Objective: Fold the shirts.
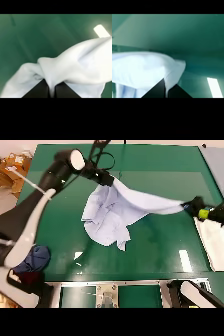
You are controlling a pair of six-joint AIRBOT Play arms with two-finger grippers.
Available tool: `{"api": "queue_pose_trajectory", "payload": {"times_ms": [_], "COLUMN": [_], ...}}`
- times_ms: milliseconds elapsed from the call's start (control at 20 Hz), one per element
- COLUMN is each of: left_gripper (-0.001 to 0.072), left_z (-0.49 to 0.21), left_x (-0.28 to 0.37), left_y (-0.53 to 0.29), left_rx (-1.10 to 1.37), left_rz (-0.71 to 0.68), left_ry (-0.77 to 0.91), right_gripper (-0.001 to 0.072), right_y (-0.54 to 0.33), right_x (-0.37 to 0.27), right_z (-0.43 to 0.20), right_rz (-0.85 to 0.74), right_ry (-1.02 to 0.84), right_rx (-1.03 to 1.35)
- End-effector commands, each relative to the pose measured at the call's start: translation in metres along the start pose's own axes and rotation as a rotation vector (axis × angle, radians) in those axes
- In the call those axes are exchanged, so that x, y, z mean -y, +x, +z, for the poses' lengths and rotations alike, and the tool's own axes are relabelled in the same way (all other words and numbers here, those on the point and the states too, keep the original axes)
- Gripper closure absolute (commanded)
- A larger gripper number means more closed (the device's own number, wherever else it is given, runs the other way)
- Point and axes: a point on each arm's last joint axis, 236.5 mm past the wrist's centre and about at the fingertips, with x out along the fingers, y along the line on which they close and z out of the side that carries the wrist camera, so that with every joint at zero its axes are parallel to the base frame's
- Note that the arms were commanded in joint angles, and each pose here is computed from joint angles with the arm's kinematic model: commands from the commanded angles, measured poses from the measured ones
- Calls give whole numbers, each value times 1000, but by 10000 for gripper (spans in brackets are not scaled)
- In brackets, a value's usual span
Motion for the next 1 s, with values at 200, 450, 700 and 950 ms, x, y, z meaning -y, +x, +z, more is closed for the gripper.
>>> {"api": "queue_pose_trajectory", "payload": {"times_ms": [200,450,700,950], "left_gripper": [251,656,654,508], "left_z": [-40,-64,-175,-266], "left_x": [-15,-47,-23,27], "left_y": [5,-84,-108,-95], "left_rx": [-185,-317,-402,-264], "left_rz": [-171,-145,-59,-111], "left_ry": [-232,-312,-527,-866], "right_gripper": [690,690,690,690], "right_y": [53,49,54,63], "right_x": [69,61,66,77], "right_z": [-31,-5,3,3], "right_rz": [-68,-67,-75,-86], "right_ry": [126,87,94,116], "right_rx": [-159,-106,-100,-115]}}
